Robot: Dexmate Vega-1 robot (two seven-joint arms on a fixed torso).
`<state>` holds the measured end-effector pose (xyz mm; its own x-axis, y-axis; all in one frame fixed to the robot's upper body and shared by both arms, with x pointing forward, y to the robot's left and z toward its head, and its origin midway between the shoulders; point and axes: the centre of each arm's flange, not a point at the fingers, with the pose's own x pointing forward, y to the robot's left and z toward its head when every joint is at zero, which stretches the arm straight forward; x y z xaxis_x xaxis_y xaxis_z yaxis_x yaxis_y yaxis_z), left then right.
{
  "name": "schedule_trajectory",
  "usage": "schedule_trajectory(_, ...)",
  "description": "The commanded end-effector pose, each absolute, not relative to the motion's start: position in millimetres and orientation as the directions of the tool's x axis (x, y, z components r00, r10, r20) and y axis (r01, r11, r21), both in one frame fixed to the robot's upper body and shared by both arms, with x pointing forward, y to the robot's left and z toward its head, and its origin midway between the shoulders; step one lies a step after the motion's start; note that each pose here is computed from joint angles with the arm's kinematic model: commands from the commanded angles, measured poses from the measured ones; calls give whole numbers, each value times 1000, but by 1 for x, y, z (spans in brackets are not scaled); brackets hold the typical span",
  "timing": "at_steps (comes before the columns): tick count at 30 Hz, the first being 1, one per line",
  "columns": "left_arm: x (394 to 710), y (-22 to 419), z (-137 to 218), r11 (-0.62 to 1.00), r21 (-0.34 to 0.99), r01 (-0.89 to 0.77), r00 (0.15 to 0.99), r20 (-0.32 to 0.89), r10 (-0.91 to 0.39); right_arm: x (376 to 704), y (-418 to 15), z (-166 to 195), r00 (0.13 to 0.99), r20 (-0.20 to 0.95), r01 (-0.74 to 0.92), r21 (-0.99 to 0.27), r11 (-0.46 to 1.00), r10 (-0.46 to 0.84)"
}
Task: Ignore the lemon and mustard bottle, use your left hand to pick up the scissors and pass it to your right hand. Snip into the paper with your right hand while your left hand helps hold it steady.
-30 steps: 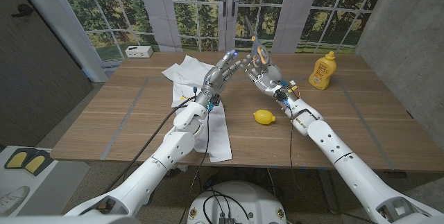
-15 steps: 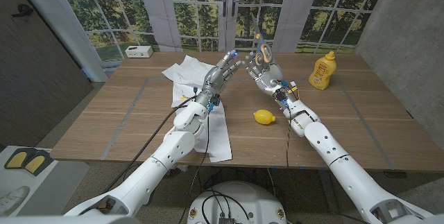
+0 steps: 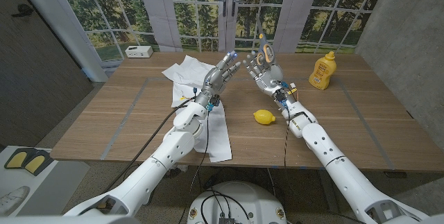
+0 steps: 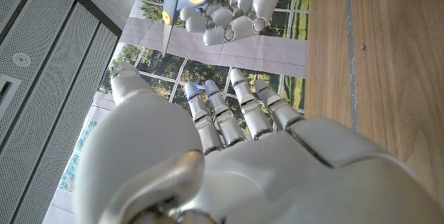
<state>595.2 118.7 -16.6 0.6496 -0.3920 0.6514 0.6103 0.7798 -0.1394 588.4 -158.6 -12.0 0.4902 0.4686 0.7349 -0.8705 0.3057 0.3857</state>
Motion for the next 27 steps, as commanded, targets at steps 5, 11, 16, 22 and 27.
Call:
schedule_trajectory(5,595,119,-17,780,-137,610,651,648,-395,590,-159,-12,460,778,-887,376,269,429)
schedule_trajectory(11,595,118,-17,780,-137,611,652,646,-397,589,-159,-14,452,786,-891,376,254,422)
schedule_trajectory(16,596,117,-18,779,-138,612,654,642,-400,590,-158,-15,450,789,-892,377,247,419)
schedule_trajectory(22,597,116,-18,779,-142,611,657,640,-399,591,-160,-16,453,795,-891,382,247,404)
schedule_trajectory(27,599,116,-19,779,-144,610,659,638,-398,592,-161,-17,443,803,-895,373,243,400)
